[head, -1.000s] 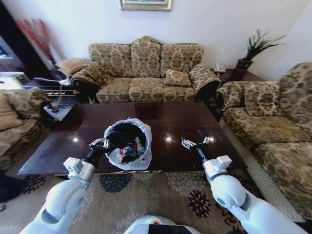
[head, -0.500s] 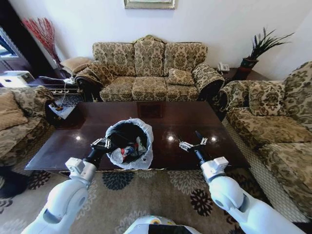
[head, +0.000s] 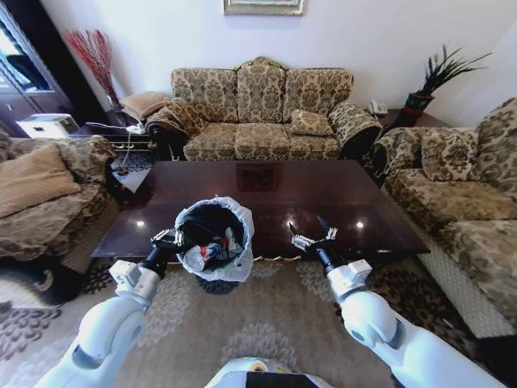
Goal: Move to the front of the table and place the trash on the table into the trash bin.
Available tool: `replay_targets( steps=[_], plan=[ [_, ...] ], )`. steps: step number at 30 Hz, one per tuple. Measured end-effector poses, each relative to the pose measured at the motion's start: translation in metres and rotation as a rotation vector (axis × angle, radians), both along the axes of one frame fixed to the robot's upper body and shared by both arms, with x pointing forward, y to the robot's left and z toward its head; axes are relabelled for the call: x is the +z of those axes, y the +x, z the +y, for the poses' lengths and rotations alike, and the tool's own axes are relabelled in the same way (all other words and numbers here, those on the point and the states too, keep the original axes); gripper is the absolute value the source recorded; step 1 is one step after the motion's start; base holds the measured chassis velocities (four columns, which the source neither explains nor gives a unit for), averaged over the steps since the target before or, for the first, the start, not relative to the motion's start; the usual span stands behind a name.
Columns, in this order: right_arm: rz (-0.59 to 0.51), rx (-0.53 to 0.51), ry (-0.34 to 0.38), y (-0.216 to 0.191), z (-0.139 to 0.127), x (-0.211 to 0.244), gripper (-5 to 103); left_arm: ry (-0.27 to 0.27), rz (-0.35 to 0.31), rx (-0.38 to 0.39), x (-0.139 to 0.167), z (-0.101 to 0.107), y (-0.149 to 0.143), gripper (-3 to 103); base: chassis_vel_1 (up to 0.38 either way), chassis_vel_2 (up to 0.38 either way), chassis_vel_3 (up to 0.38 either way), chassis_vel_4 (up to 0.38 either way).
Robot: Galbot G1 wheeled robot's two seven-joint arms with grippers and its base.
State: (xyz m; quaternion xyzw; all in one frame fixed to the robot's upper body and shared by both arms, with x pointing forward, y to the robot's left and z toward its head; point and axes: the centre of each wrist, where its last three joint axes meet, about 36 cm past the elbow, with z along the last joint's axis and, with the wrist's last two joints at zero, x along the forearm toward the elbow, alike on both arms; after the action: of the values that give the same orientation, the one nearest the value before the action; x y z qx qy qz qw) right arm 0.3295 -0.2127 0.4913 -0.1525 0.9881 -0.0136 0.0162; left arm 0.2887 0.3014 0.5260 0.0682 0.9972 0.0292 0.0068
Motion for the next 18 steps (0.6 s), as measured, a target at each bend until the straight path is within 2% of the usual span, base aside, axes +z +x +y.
replay_targets(
  steps=[12, 18],
  plan=[
    [-0.013, 0.005, 0.002, 0.0010, -0.0022, -0.0028, 100, -0.012, -0.001, 0.013, -0.0014, 0.0000, 0.0004, 3, 0.610, 0.100, -0.593, -0.090],
    [-0.033, -0.002, 0.003, 0.0071, -0.0075, -0.0052, 100, -0.010, 0.031, 0.039, -0.0027, -0.0009, -0.0028, 3, 0.428, 0.057, -0.451, -0.064]
  ],
)
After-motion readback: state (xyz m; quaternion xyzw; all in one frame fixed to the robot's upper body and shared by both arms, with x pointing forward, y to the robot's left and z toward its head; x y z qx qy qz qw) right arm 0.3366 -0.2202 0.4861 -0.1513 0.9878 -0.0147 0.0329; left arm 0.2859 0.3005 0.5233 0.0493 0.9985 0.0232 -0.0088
